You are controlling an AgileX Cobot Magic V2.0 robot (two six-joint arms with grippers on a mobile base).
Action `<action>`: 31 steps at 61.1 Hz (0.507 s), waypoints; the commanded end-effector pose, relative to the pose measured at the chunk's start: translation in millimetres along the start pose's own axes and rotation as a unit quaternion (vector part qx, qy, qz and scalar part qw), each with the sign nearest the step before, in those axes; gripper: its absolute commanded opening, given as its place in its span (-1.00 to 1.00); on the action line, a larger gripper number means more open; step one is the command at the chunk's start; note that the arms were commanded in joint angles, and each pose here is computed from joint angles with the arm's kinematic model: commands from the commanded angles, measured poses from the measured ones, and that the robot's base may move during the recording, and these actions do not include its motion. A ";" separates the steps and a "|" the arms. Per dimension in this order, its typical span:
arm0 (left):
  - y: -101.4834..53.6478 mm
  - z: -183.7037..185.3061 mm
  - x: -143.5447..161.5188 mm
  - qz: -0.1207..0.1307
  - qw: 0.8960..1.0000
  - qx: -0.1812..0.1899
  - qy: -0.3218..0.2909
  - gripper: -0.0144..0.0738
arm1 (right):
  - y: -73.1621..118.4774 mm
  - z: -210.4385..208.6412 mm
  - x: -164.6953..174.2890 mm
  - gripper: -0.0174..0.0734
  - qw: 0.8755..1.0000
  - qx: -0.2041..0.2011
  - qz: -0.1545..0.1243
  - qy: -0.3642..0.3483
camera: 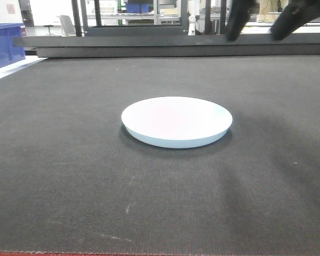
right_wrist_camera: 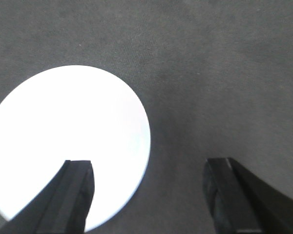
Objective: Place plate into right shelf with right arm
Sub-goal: 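Lower the right gripper onto the white plate's rim and close it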
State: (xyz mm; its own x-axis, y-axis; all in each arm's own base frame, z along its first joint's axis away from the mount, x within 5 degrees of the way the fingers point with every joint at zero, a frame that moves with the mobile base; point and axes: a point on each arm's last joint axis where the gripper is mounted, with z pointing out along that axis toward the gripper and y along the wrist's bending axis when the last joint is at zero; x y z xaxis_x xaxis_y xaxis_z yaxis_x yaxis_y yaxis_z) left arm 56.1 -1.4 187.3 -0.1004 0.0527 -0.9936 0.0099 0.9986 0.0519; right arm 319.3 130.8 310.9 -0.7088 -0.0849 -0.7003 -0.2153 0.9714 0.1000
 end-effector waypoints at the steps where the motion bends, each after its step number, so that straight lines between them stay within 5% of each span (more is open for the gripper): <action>1: 1.8 -0.7 -5.5 -0.005 0.999 -0.011 -0.044 -0.78 | 6.7 1.7 -21.5 0.63 0.999 0.000 -0.014 -0.044; 31: 1.8 -0.7 -5.5 -0.005 0.999 -0.011 -0.044 -0.78 | 10.9 84.8 0.2 0.63 0.999 0.009 -0.040 0.012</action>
State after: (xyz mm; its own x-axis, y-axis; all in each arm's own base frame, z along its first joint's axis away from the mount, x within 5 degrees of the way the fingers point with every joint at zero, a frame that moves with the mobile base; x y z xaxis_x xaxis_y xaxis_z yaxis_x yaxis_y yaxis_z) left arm 56.1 -1.4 187.3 -0.1004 0.0527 -0.9936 0.0099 0.9986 0.0519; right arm 367.0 157.2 222.4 -0.7983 -0.1837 -0.5735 -0.2364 0.9715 0.0178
